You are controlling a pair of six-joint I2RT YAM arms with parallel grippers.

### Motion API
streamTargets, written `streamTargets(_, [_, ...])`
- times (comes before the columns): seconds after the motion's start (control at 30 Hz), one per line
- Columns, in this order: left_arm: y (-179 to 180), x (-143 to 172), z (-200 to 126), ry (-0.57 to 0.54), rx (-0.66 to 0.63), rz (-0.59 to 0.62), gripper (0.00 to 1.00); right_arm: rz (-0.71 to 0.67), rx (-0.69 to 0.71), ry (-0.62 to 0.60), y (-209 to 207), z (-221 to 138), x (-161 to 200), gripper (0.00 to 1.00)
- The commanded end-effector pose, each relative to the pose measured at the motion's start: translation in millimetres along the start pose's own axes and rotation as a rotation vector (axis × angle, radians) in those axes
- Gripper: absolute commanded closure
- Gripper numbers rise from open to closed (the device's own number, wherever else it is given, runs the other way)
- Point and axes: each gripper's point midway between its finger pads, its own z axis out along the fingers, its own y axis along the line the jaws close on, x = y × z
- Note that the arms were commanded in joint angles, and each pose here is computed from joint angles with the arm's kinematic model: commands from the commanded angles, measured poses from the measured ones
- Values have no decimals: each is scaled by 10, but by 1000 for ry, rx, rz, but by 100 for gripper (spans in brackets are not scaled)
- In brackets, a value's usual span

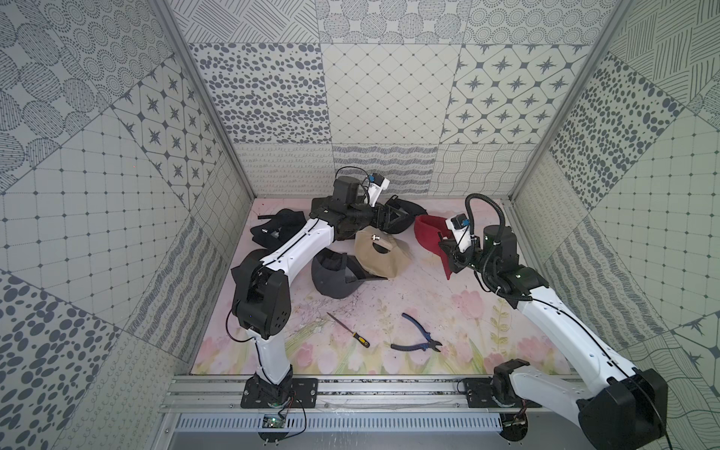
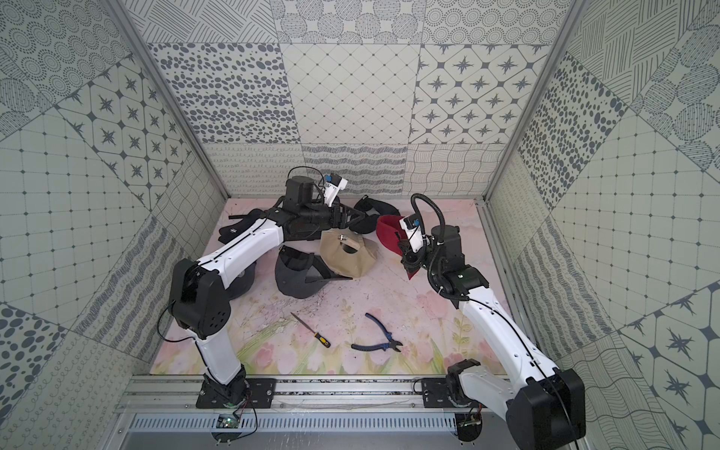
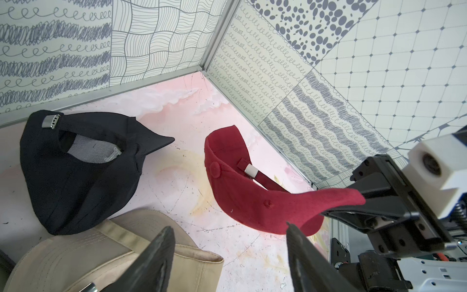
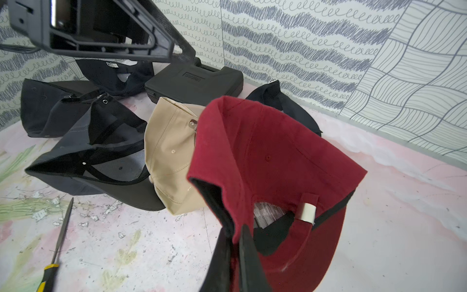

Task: Open the adjustable buckle of the baseball cap
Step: Pick up the baseball cap from the center of the board.

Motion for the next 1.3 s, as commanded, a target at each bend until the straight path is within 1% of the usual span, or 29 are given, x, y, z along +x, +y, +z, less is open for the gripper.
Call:
streamTargets(0.0, [-188,-124,-64,-29,97,6,29,-107,29,-144,13,-77,-363,100])
streamTargets(0.13, [-231,-91,-39,-12,141,13,28,-163,50,-141,48,-35,-354,100])
streamTargets(0.2, [-137,-114,-26,-21,100,-25,26,-220,84,-153,61,-19,-349,100])
streamTargets(0.33, [-119,-216,-22,-56,105,-76,25,-376,182,-203,151,-17,-339,100])
streamTargets(0.47, [-160,-299,-35,-63,118,-81,25,-509,279,-232,253,-30,-363,100])
streamTargets(0.53, [-148,-277,-18,-46,116,-79,26,-595,330,-260,332,-53,-399,100])
streamTargets(0.67, [-139,-141,55,-2,154,-99,28,-785,429,-315,545,-79,-493,100])
streamTargets(0.77, [-178,-89,61,23,159,-67,29,-877,479,-361,661,-107,-567,100])
streamTargets(0.9, [-279,-17,63,74,145,-4,30,-933,513,-402,734,-146,-625,100])
streamTargets(0.93, [-286,-19,52,77,145,2,32,-942,521,-410,739,-155,-635,100])
streamTargets(0.97, [-295,-20,43,79,146,5,36,-948,529,-414,737,-165,-643,100])
streamTargets(1.0, [-316,-23,44,79,154,9,42,-952,534,-418,739,-174,-651,100])
streamTargets(1.03, [-322,-28,41,79,158,10,51,-952,531,-420,748,-173,-651,100])
streamTargets(1.1, [-338,-68,42,73,168,11,75,-947,524,-411,746,-159,-639,100])
streamTargets(1.13, [-337,-80,52,69,166,9,85,-937,522,-404,739,-147,-627,100])
streamTargets(1.17, [-329,-118,47,55,156,11,94,-925,510,-384,729,-121,-600,100])
streamTargets(1.2, [-320,-161,39,35,142,14,100,-905,492,-362,722,-98,-570,100])
streamTargets(1.23, [-312,-189,35,18,133,16,100,-870,479,-344,706,-91,-549,94])
streamTargets(1.27, [-313,-237,19,-7,126,26,100,-813,461,-326,672,-93,-533,80])
